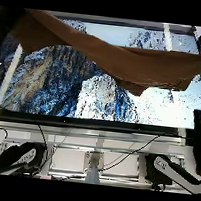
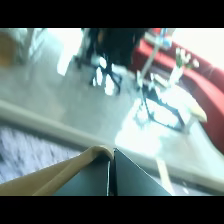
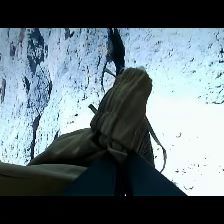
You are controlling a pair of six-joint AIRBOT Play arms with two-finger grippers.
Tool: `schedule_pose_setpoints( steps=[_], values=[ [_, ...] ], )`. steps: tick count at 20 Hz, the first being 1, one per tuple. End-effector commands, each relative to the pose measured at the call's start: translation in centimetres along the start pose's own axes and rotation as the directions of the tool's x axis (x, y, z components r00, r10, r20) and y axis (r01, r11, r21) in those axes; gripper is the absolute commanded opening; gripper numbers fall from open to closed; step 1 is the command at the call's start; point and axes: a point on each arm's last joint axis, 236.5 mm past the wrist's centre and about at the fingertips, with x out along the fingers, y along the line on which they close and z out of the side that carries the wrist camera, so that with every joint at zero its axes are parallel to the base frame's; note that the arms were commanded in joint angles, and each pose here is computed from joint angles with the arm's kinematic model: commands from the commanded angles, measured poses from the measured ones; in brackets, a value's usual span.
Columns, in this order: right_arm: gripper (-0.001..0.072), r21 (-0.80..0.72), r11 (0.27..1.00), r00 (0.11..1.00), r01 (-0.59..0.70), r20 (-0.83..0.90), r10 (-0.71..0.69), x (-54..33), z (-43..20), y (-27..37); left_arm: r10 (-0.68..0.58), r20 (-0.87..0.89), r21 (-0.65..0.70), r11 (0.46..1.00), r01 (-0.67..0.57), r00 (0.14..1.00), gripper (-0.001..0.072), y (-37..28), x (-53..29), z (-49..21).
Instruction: Fold the clothes and pants, and hang the long-sleeved shirts on hangers.
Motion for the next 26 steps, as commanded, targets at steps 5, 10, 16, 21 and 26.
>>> schedule_pose_setpoints(
  steps=[5, 10, 16, 21, 26],
  values=[
    [0.0028, -0.009, 1.000, 0.992, -0.019, -0.125, 0.017, -4.3, -3.5, 1.0, 0.299, -0.357, 0.242, 0.945, -0.221, 0.885, 0.0012, 6.8, -10.4, -3.5],
    [0.0028, -0.052, 0.999, 0.895, 0.015, -0.445, -0.036, -3.2, -12.5, -0.6, 0.454, -0.717, 0.341, 0.891, -0.301, 0.529, 0.0012, 12.4, -16.4, -15.4],
    [0.0028, -0.036, 0.999, 0.723, 0.008, -0.690, -0.031, 0.2, -24.1, -1.0, 0.454, -0.861, 0.384, 0.876, -0.291, 0.228, 0.0013, 16.0, -20.3, -26.7],
    [0.0028, -0.034, 0.999, 0.589, 0.005, -0.808, -0.030, 0.4, -31.4, -1.2, 0.443, -0.890, 0.400, 0.872, -0.283, 0.107, 0.0012, 17.2, -21.1, -30.4],
    [0.0028, -0.038, 0.999, 0.631, 0.021, -0.774, -0.043, 1.9, -31.5, -1.5, 0.437, -0.897, 0.410, 0.877, -0.251, 0.062, 0.0012, 17.6, -21.2, -31.7]
  ],
)
